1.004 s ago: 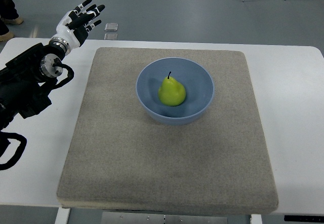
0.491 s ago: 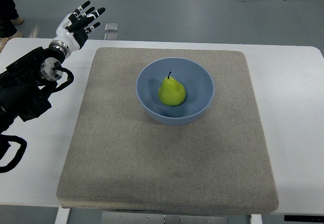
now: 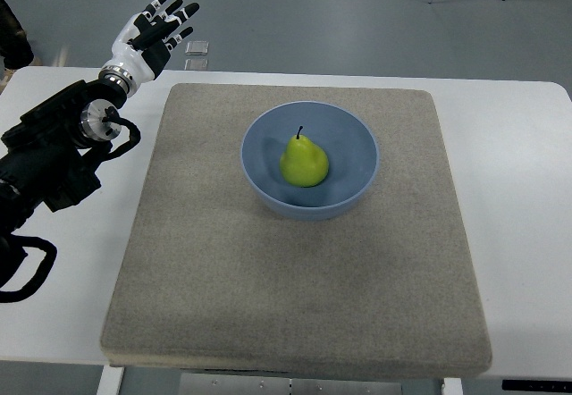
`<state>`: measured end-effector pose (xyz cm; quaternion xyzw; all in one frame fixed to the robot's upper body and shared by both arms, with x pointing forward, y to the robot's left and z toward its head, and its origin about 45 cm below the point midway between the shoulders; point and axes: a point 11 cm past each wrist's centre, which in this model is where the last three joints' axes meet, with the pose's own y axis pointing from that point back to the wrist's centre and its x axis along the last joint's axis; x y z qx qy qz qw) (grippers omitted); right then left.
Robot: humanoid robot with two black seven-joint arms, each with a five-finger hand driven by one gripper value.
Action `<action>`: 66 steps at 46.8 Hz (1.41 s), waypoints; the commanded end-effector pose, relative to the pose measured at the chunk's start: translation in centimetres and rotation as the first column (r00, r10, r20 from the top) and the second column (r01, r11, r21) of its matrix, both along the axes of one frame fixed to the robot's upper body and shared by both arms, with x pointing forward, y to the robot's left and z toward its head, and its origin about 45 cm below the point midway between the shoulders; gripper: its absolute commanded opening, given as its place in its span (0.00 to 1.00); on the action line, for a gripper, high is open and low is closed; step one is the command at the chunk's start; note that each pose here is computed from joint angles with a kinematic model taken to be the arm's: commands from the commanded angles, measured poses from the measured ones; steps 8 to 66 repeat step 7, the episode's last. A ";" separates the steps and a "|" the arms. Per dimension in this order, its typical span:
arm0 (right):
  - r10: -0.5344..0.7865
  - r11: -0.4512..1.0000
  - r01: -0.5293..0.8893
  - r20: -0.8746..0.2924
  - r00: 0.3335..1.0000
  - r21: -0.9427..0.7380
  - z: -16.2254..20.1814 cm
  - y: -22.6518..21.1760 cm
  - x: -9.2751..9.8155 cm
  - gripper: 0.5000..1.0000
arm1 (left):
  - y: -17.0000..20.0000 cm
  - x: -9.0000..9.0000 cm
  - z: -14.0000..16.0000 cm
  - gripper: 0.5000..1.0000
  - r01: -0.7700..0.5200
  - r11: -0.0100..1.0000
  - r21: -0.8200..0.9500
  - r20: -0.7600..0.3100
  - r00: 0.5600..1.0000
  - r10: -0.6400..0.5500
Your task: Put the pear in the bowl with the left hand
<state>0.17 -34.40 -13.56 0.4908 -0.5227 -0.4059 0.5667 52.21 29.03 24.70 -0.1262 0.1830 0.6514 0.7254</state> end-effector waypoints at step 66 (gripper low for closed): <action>0.004 1.000 -0.004 -0.003 1.000 0.011 -0.1 0.4 -0.1 0.85 | 0.3 0.1 0.2 0.92 -0.004 1.000 0.009 0.004 1.000 0.004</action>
